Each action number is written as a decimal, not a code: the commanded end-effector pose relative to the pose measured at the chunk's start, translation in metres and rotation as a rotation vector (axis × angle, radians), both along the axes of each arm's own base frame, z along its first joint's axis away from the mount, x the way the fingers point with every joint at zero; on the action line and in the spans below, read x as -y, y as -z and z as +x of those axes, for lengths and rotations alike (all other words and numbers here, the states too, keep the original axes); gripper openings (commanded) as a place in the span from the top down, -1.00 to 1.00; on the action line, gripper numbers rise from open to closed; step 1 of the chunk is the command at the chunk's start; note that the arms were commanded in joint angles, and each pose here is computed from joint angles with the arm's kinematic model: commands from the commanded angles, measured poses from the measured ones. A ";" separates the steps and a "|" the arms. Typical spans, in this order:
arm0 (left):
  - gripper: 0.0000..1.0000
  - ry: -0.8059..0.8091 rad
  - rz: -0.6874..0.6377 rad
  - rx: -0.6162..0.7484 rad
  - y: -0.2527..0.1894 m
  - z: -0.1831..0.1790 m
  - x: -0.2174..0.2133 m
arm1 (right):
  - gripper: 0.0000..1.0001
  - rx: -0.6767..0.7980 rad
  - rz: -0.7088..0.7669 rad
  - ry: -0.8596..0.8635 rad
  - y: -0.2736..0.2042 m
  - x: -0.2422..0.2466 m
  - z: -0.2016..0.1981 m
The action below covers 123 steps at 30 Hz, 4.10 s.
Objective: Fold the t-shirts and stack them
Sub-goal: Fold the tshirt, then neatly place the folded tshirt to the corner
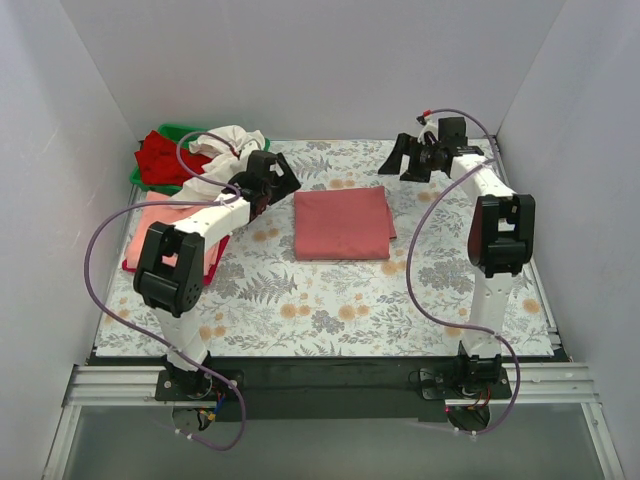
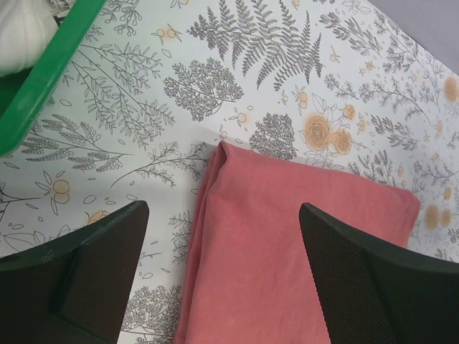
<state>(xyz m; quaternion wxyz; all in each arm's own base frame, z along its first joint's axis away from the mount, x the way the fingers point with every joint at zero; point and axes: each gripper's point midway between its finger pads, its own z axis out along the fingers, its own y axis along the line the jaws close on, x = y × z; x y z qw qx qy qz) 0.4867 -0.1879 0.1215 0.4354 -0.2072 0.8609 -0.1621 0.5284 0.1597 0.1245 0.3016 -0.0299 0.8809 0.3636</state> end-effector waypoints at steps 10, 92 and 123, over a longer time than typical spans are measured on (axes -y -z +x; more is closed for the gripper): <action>-0.78 0.146 -0.118 0.055 -0.048 -0.079 0.003 | -0.97 0.184 -0.230 0.136 -0.034 0.031 -0.108; 1.00 0.280 1.160 -0.025 -0.073 -0.113 -0.186 | -0.96 0.295 -0.471 0.530 -0.008 0.133 -0.234; 1.00 0.069 1.258 0.172 -0.211 -0.122 -0.228 | -0.97 0.243 -0.487 0.529 0.008 0.134 -0.230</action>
